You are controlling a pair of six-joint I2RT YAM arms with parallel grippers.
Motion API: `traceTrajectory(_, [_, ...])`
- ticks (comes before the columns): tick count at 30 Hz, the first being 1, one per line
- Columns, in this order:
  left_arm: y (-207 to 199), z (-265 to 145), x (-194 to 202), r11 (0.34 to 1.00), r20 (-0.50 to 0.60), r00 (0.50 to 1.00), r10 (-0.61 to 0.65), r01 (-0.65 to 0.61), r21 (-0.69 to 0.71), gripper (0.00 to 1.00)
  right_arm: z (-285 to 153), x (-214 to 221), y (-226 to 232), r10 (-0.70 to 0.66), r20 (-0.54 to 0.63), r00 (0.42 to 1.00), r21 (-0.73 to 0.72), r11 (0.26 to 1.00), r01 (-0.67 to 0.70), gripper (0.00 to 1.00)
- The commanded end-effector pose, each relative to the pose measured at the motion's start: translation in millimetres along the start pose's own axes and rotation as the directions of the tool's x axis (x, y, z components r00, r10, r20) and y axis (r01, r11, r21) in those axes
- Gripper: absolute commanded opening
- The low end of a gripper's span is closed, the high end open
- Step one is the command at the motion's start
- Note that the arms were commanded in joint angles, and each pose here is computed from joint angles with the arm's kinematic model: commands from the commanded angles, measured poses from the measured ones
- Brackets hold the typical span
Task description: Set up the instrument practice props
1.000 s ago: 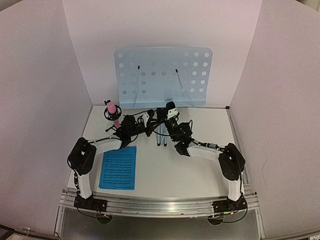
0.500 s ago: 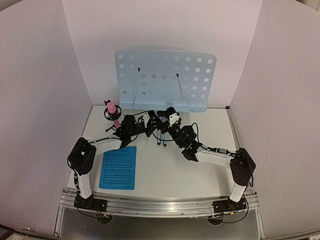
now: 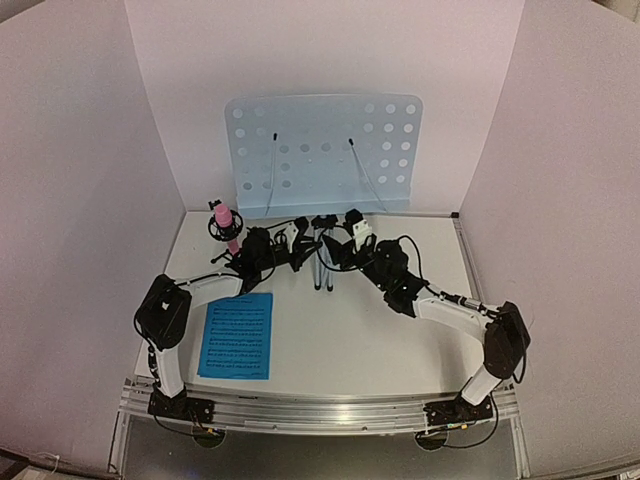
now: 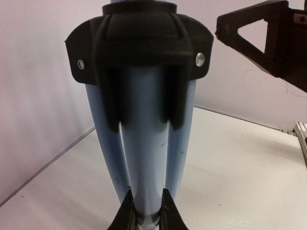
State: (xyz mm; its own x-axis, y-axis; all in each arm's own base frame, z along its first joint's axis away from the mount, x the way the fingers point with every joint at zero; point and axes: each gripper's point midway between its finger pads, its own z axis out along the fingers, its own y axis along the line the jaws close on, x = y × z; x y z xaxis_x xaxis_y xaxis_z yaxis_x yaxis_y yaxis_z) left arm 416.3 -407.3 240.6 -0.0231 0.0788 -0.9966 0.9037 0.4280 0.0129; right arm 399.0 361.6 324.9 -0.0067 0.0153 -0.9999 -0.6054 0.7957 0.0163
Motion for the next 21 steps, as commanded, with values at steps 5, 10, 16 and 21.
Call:
traceTrajectory(5, [-2.9, -4.8, -30.0, 0.996, 0.038, 0.995, 0.088, -0.089, 0.026, 0.00, 1.3, 48.3, -11.4, 0.118, -0.155, 0.981, -0.078, 0.988, -0.131, 0.63])
traceTrajectory(10, [-3.7, -4.7, -33.2, 0.995, 0.041, 0.995, 0.093, -0.094, 0.034, 0.00, 13.6, 61.2, -11.9, 0.117, -0.184, 0.976, -0.122, 0.982, -0.141, 0.58])
traceTrajectory(16, [-3.2, -2.7, -34.8, 0.994, 0.043, 0.994, 0.096, -0.098, 0.038, 0.00, 26.5, 81.8, -9.6, 0.108, -0.220, 0.970, -0.133, 0.981, -0.140, 0.57])
traceTrajectory(21, [-2.9, -2.5, -36.2, 0.995, 0.044, 0.994, 0.096, -0.098, 0.037, 0.00, 37.0, 85.8, -11.7, 0.110, -0.217, 0.970, -0.123, 0.983, -0.139, 0.44])
